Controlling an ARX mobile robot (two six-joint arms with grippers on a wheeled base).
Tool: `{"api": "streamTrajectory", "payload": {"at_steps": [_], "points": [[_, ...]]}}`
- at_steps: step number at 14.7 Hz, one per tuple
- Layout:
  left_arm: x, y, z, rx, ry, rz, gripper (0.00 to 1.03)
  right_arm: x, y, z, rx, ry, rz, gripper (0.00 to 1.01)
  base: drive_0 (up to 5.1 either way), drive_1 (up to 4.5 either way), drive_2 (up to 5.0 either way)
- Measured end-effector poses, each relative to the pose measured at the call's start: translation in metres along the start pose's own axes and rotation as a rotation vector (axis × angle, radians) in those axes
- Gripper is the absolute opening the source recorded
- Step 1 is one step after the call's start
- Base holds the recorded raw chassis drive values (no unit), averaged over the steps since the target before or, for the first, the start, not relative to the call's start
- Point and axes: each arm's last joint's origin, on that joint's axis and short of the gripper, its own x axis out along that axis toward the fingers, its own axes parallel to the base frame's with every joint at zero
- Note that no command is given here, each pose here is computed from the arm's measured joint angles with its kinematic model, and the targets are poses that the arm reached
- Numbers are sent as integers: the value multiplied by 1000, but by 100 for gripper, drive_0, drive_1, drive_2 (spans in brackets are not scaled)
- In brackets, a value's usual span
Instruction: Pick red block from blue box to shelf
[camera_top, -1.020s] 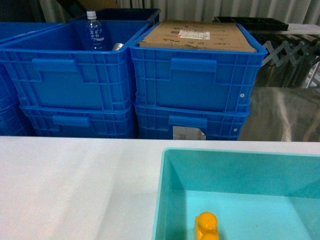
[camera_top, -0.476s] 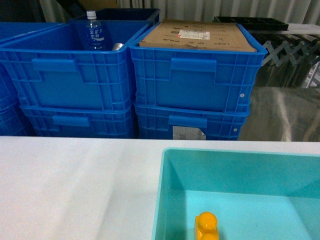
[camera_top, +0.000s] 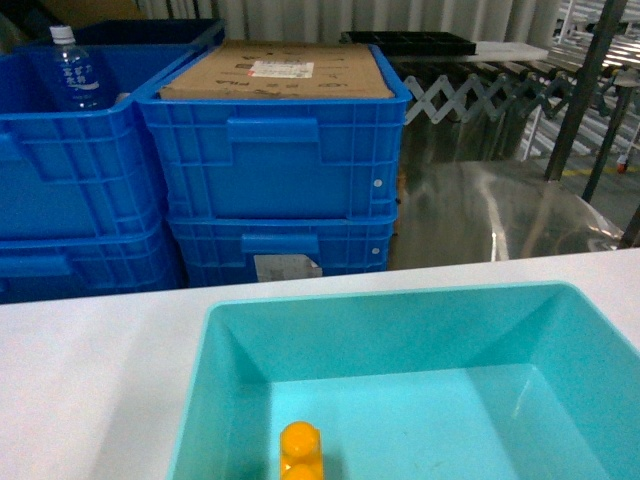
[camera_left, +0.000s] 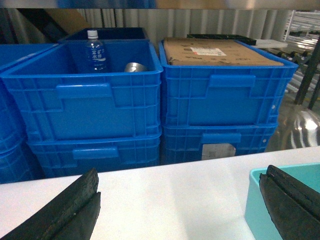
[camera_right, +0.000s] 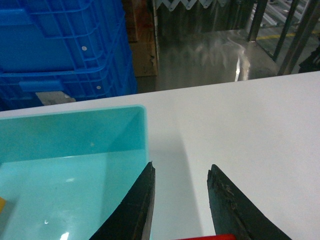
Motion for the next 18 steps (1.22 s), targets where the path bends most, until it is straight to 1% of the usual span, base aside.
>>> {"api": "streamTrajectory", "payload": {"at_steps": [10, 18], "points": [[0, 0, 0, 0, 0, 0, 98, 0, 0, 0, 0, 0, 0, 27, -166, -176, -156], [0, 0, 0, 0, 0, 2, 98, 0, 0, 0, 0, 0, 0, 27, 155, -665, -16]]}}
